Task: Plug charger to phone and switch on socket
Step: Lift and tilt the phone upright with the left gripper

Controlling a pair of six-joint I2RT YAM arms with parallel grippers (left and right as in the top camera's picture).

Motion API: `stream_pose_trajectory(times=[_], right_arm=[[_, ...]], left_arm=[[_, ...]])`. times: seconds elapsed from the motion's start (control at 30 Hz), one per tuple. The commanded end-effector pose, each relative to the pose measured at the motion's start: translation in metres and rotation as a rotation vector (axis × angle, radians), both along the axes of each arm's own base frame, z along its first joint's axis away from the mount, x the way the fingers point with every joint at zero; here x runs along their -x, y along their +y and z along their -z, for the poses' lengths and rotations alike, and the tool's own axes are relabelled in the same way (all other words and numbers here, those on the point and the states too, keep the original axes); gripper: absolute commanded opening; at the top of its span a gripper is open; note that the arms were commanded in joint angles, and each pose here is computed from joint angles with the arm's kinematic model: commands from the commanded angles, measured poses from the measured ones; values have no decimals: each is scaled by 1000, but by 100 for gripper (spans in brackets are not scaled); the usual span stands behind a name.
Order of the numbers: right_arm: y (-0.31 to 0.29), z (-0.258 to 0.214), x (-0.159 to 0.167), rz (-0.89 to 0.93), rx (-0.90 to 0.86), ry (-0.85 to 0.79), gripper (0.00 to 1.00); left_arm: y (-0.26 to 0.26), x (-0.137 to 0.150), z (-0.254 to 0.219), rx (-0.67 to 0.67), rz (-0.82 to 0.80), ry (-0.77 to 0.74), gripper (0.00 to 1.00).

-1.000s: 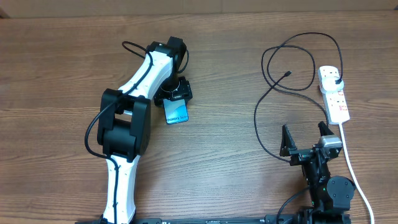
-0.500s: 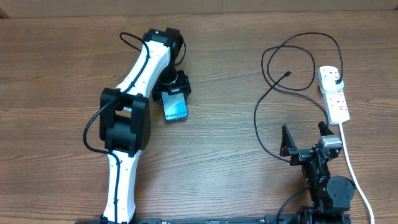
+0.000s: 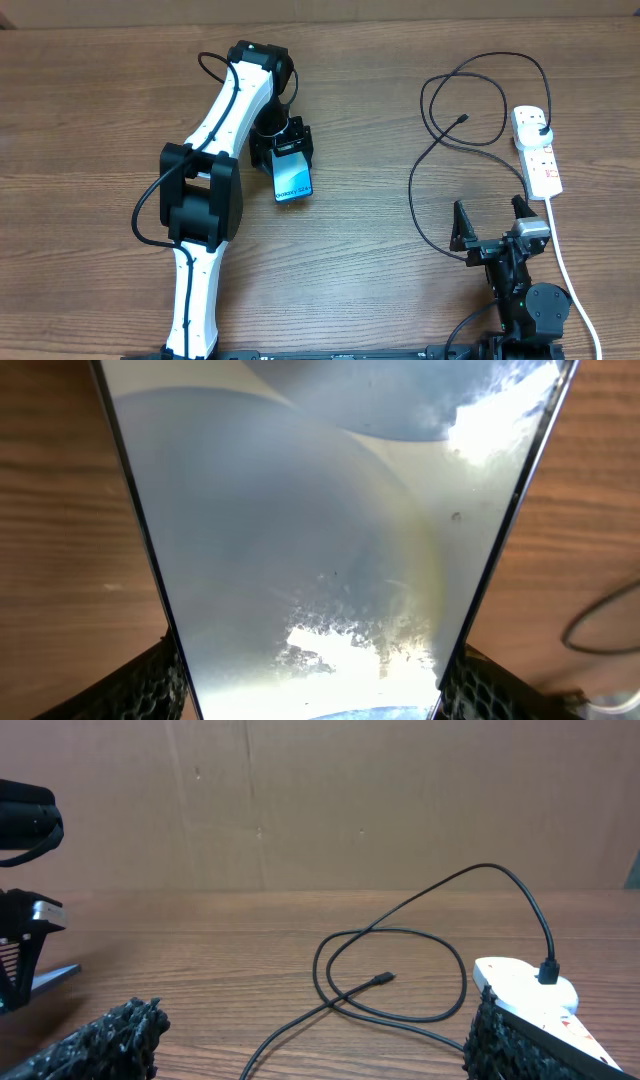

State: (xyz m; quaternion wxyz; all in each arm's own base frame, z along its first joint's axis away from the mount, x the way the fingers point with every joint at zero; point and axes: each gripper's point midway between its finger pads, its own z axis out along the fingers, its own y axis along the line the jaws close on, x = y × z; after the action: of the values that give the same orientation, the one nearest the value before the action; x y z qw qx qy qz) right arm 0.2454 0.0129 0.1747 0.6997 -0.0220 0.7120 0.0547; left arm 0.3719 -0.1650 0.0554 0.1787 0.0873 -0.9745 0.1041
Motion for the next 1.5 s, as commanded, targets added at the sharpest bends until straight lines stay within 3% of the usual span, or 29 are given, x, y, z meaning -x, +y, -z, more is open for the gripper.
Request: stream_pose_trajectory(times=[0.0,0.87,1.0,1.13,1.27,1.47], right_arm=[[-2,2,0,12,-1,-5,100],[-2,-3,0,11,0,-23,100],[11,0,2,-65,-10,-11,100],[40,-9,10,-241,-375,39,100],[66,-2,22,-385,-774,231,100],[60,-6,18,-346,-858,223,100]], left_arm=[[-12,-1,-12,89,-6,6,66],[-23,9,-21,159,-26,62,65],[-22,9,-21,161,-20,59,65],[-23,8,-21,163,-20,55,66],[-23,7,-20,164,-20,51,66],[-23,7,-20,165,-21,52,66]])
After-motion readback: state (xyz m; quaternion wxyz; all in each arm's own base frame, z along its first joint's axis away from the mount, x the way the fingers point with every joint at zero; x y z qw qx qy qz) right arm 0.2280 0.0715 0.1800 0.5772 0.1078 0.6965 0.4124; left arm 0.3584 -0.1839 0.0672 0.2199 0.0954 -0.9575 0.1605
